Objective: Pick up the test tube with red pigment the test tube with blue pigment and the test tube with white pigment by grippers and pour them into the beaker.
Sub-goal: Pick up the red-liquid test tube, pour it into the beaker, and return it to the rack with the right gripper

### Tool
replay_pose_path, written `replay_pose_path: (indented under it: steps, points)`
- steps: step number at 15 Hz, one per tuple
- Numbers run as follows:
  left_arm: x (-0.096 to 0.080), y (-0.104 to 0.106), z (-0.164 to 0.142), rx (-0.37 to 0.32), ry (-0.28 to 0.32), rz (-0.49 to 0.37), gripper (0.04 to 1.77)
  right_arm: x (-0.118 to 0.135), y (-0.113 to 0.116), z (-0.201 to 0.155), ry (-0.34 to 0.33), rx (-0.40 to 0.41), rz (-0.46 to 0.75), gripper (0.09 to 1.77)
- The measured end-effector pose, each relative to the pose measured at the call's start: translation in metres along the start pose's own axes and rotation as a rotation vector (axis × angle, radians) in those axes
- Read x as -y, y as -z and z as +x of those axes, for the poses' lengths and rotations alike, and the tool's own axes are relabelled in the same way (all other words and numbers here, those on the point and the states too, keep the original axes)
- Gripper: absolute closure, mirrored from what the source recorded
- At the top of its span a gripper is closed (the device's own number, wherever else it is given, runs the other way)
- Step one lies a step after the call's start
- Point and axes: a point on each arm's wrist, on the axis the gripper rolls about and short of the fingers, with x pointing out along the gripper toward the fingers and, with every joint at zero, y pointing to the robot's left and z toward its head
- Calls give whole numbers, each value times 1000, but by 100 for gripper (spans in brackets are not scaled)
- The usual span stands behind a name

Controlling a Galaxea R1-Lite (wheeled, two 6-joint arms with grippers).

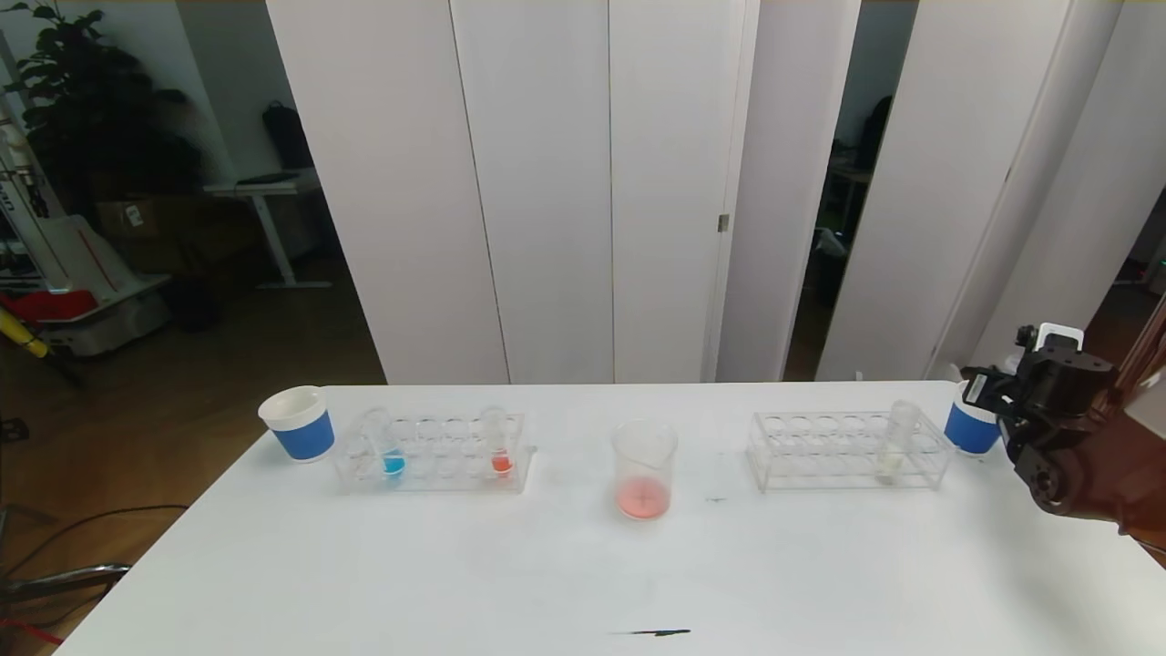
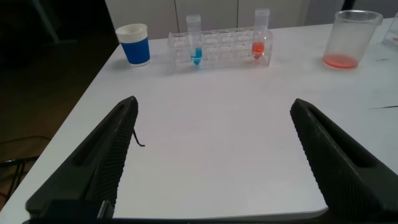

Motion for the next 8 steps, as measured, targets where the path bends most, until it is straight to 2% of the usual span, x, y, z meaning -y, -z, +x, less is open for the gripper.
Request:
replay_pose_path:
  steps: [4,5,6,7,8]
  points:
    - [0,0,0,0,0,0,6,1,3,0,4,-8,1,128]
    - [0,0,0,0,0,0,6,2,3,0,4,-10,0,115]
    - [0,0,0,0,0,0,6,2,3,0,5,-10,0,89]
    - [0,0,0,0,0,0,6,2,2,0,5,-8,1,51]
    - [0,0,0,0,0,0,6,3,0,0,5,-4,0,23]
